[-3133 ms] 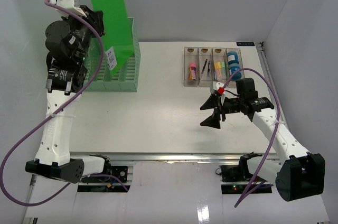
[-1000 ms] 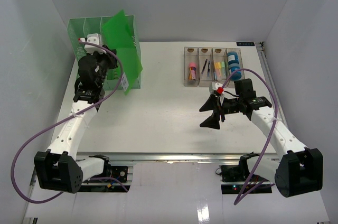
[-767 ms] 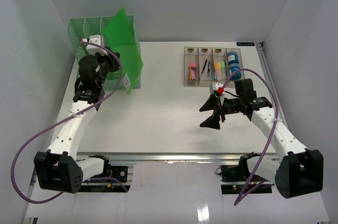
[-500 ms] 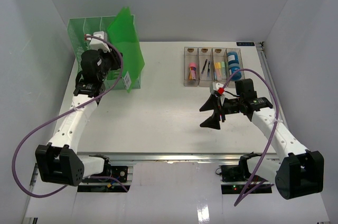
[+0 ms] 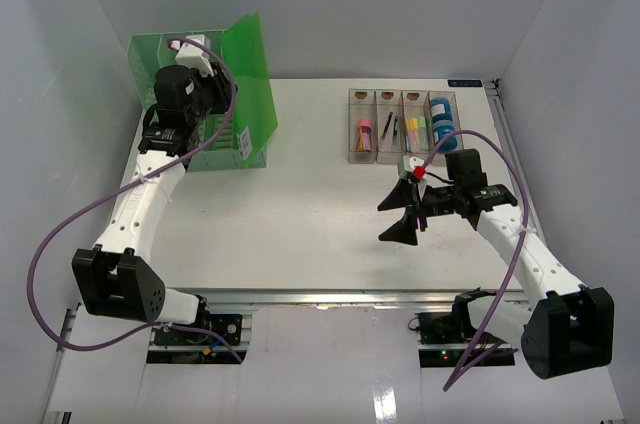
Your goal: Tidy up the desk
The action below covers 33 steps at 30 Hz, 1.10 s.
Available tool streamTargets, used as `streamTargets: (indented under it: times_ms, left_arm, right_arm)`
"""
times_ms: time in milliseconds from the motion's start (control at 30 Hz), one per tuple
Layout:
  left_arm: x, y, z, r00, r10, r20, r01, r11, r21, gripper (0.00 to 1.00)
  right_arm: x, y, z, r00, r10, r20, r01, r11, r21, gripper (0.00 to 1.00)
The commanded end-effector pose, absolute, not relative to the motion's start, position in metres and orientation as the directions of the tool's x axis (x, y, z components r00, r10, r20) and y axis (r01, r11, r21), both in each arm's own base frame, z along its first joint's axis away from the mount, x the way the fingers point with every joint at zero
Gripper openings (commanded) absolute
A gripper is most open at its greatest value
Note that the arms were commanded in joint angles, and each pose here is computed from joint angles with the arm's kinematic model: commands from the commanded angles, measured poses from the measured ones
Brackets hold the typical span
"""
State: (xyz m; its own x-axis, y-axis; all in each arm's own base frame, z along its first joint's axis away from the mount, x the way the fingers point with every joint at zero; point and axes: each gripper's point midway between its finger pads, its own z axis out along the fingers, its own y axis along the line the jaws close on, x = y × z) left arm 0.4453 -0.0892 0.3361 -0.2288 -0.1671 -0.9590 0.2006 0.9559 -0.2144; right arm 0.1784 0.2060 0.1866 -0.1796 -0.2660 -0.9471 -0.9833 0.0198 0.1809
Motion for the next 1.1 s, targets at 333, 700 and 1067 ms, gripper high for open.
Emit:
streamTargets:
  times_ms: [333,700,1067]
  left_arm:
    - [0.493,-0.090,0.335,-0.299,-0.113,-0.948,0.198,0.964,-0.178,0.53]
    - [0.504,-0.091,0.348,-0.285,-0.097,-0.953,0.207,0.965,-0.160,0.13]
    - [0.461,-0.082,0.443,-0.094,-0.144,-0.985,0.208,0.965,-0.161,0.00]
  right_arm:
    - [0.176,0.207,0.198,-0.136,-0.233,-0.963,-0.990,-0.008,0.141,0.85]
    - [0.176,0.207,0.198,-0.137,-0.233,-0.963,-0.990,-0.007,0.143,0.85]
    - [0.176,0.207,0.197,-0.138,-0.232,-0.963,-0.990,-0.008,0.143,0.85]
